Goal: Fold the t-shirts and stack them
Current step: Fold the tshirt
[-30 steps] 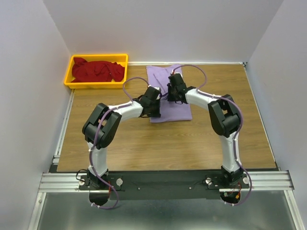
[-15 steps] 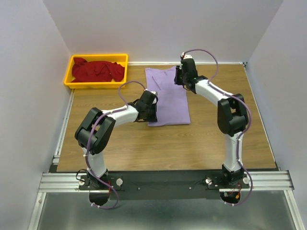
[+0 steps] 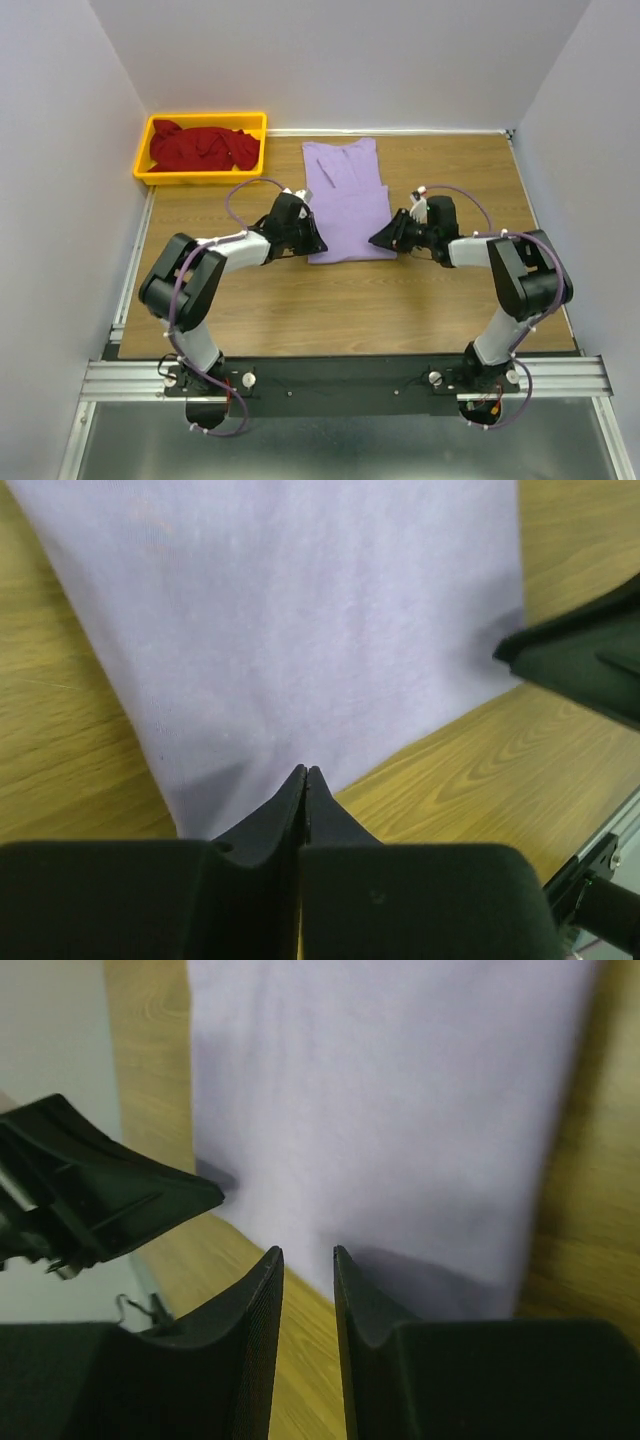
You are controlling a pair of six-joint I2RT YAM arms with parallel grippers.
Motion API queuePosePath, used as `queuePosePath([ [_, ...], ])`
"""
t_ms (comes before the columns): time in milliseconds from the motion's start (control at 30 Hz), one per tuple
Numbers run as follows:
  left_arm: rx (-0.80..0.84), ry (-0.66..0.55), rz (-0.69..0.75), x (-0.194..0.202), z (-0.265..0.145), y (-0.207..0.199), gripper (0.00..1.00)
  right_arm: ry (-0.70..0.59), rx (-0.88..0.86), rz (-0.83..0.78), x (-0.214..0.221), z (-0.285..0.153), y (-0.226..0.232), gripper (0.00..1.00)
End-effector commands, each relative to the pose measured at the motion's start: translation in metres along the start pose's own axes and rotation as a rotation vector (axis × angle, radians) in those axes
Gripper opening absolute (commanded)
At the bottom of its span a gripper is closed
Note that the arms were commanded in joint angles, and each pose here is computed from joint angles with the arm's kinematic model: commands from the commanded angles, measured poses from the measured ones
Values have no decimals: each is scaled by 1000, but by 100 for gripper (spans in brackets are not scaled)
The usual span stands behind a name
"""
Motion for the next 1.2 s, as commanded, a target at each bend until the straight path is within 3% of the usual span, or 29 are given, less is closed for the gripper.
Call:
queuePosePath([
  [0, 4, 112, -103, 20, 14, 27, 0, 54, -72, 209, 35, -2, -36, 34],
  [167, 19, 88, -161, 19, 3, 38, 0, 78, -87, 426, 57, -17, -70, 33],
  [400, 15, 28, -159, 14, -15, 36, 0, 2, -225, 237, 15, -31, -14, 36],
  [600, 27, -106, -105, -3, -46, 19, 1, 78, -372, 77, 14, 4, 64, 40],
  [767, 10, -278, -62, -19, -84, 9, 10, 162, -311, 126, 42, 51, 53, 40],
  [833, 13, -370, -41, -27, -106, 1, 18, 199, -290, 155, 54, 60, 41, 40],
  [900, 16, -432, -22, -30, -121, -2, 32, 261, -258, 213, 74, 70, 23, 40],
  [1000, 31, -459, 4, -31, -130, -4, 40, 298, -224, 241, 92, 73, 8, 40],
  [1167, 33, -430, 33, -29, -126, -4, 38, 245, -253, 188, 72, 61, 27, 40],
])
Point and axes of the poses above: each gripper's point midway between its finger pads, its own z axis out along the fingers, its own y axis along the line the jaws close on, x = y × z, the point moved 6 cm from there along -z, back along the fingers, and after that the axes turned 11 degrees about -z, right-handed, at the moved point
